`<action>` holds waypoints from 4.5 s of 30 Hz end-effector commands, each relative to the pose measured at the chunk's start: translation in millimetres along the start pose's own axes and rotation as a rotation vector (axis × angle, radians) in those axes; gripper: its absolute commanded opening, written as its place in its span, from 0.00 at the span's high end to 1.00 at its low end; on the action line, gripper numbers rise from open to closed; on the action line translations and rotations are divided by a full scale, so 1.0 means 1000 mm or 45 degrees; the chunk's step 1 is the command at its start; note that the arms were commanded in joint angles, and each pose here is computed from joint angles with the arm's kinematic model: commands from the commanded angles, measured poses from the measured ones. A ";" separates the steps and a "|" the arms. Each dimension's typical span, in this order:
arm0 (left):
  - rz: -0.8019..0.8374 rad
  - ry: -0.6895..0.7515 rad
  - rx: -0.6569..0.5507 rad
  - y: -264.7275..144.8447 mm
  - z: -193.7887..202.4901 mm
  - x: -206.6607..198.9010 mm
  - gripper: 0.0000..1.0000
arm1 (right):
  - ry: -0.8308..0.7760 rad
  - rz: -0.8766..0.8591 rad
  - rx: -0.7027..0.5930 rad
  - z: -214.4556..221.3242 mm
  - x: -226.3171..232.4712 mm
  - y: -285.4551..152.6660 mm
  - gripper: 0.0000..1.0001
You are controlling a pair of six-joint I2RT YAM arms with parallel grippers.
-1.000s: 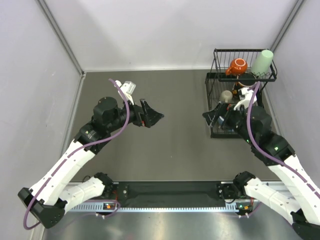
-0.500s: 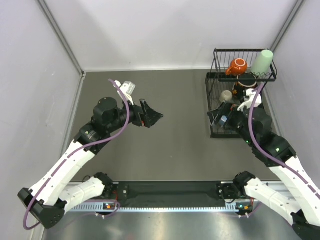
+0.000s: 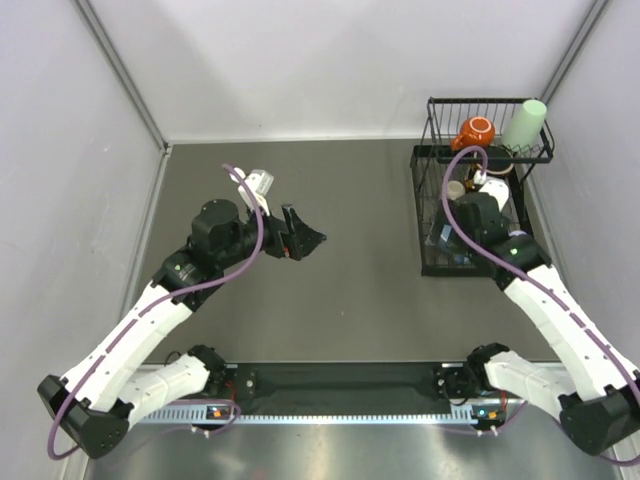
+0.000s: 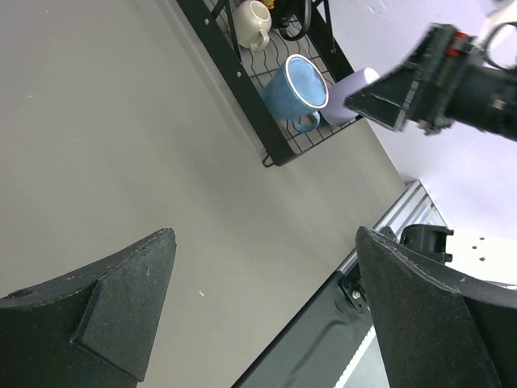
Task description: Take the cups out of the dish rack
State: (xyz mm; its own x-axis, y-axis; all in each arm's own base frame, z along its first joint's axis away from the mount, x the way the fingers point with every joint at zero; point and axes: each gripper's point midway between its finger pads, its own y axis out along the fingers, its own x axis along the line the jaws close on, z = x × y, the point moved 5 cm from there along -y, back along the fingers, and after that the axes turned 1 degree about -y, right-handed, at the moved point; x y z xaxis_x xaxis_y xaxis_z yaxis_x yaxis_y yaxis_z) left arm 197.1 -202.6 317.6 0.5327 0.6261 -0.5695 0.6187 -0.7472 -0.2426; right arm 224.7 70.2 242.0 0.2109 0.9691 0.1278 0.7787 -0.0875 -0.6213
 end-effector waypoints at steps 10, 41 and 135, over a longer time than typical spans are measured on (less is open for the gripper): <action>0.134 0.043 -0.015 0.004 -0.013 -0.018 0.02 | -0.051 0.136 0.034 -0.013 -0.039 0.034 0.00; 0.120 0.037 -0.063 -0.005 -0.005 -0.012 0.02 | 0.462 0.577 -0.085 -0.054 -0.157 0.060 0.00; 0.406 -0.135 0.015 -0.002 -0.015 -0.050 0.04 | 0.459 -1.164 -0.173 -0.075 0.047 -0.067 1.00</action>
State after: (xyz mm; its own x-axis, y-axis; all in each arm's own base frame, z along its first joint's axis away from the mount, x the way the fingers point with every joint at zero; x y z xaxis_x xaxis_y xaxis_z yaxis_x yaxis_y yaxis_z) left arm 182.1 -220.6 332.2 0.5726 0.4582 -0.6799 0.4845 -0.8581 -0.1703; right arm 239.4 64.4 311.5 -0.0970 0.6863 0.7208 0.8505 0.4333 -0.2981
